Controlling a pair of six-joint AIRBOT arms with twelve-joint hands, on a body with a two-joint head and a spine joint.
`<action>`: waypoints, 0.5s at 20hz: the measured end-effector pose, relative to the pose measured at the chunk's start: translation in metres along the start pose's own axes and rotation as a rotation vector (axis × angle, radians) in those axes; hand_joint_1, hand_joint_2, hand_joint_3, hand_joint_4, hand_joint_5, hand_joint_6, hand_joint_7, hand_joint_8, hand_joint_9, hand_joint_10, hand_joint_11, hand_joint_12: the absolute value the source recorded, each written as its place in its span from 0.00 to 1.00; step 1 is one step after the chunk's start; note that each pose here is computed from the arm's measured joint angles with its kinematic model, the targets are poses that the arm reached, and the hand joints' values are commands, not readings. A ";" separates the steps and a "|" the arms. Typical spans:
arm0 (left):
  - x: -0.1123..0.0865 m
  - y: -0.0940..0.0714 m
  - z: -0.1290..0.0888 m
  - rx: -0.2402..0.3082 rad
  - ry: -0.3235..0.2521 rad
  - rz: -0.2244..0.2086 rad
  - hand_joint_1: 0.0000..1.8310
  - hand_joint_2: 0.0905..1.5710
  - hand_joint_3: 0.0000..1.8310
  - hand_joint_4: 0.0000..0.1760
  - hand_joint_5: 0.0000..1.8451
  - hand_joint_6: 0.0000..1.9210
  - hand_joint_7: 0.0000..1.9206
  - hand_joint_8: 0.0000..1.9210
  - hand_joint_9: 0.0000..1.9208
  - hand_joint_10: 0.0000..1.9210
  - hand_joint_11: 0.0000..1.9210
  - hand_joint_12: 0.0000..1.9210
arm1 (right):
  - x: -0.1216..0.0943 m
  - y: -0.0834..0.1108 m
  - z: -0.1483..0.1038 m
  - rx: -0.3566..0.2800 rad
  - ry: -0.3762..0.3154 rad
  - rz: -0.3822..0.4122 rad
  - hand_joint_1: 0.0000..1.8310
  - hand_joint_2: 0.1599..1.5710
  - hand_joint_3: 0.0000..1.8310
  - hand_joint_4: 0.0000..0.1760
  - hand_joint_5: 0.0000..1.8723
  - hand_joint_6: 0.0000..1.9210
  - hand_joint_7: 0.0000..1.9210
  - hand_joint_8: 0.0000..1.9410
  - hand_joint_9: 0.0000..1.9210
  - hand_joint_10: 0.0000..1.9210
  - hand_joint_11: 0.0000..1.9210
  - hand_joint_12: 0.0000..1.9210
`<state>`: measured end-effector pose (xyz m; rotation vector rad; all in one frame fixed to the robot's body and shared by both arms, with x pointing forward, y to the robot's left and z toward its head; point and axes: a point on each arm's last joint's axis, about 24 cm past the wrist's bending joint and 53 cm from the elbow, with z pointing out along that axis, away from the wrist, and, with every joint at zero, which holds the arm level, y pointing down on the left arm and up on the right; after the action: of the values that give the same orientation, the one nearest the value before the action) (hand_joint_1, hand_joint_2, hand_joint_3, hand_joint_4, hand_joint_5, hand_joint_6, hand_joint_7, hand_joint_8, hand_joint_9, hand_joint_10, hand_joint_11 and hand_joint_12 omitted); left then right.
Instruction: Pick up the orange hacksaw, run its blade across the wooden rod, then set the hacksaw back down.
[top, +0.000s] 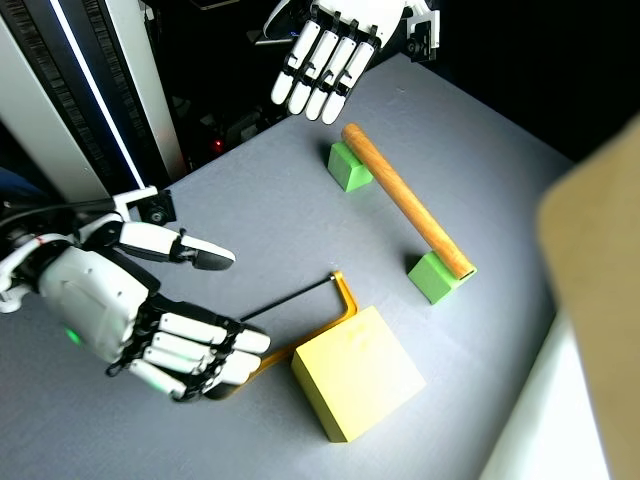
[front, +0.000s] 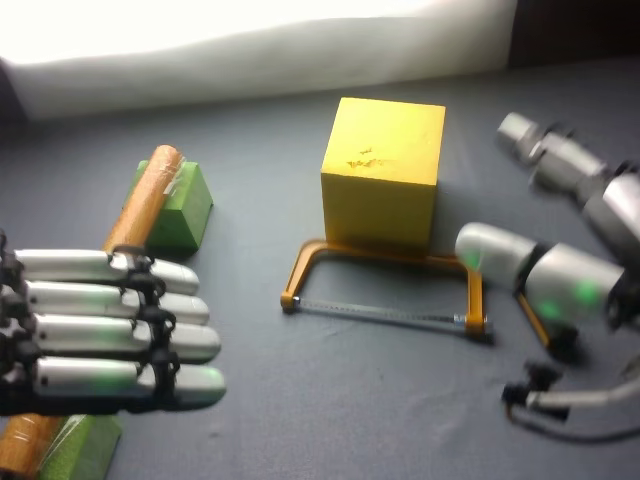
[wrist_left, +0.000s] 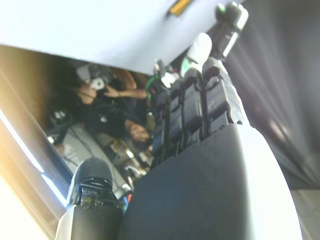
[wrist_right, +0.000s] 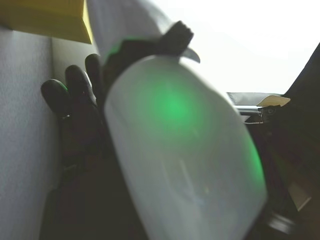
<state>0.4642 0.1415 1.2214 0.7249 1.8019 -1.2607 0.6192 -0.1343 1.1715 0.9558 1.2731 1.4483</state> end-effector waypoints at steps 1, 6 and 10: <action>0.002 0.000 0.001 0.000 0.007 0.001 0.00 0.78 0.00 0.00 0.09 0.00 0.09 0.00 0.06 0.00 0.00 0.09 | -0.002 0.016 0.005 -0.038 0.023 -0.026 0.29 0.57 0.00 0.00 0.00 0.00 0.00 0.00 0.00 0.00 0.00 0.12; 0.003 0.003 0.002 -0.009 0.009 -0.002 0.00 0.78 0.00 0.00 0.11 0.00 0.10 0.00 0.08 0.00 0.00 0.09 | 0.089 0.128 0.012 -0.419 0.523 -0.168 0.19 0.64 0.00 0.00 0.13 0.01 0.16 0.01 0.18 0.02 0.05 0.51; 0.003 0.004 0.001 -0.015 0.009 -0.004 0.04 0.79 0.00 0.00 0.26 0.01 0.27 0.01 0.31 0.03 0.07 0.53 | 0.167 0.128 -0.047 -0.630 1.020 -0.387 0.18 0.71 0.00 0.00 0.42 0.03 0.49 0.07 0.42 0.38 0.33 0.72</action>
<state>0.4667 0.1417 1.2167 0.7201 1.8196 -1.2474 0.5139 0.0151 1.2852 -0.5179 1.4023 1.8899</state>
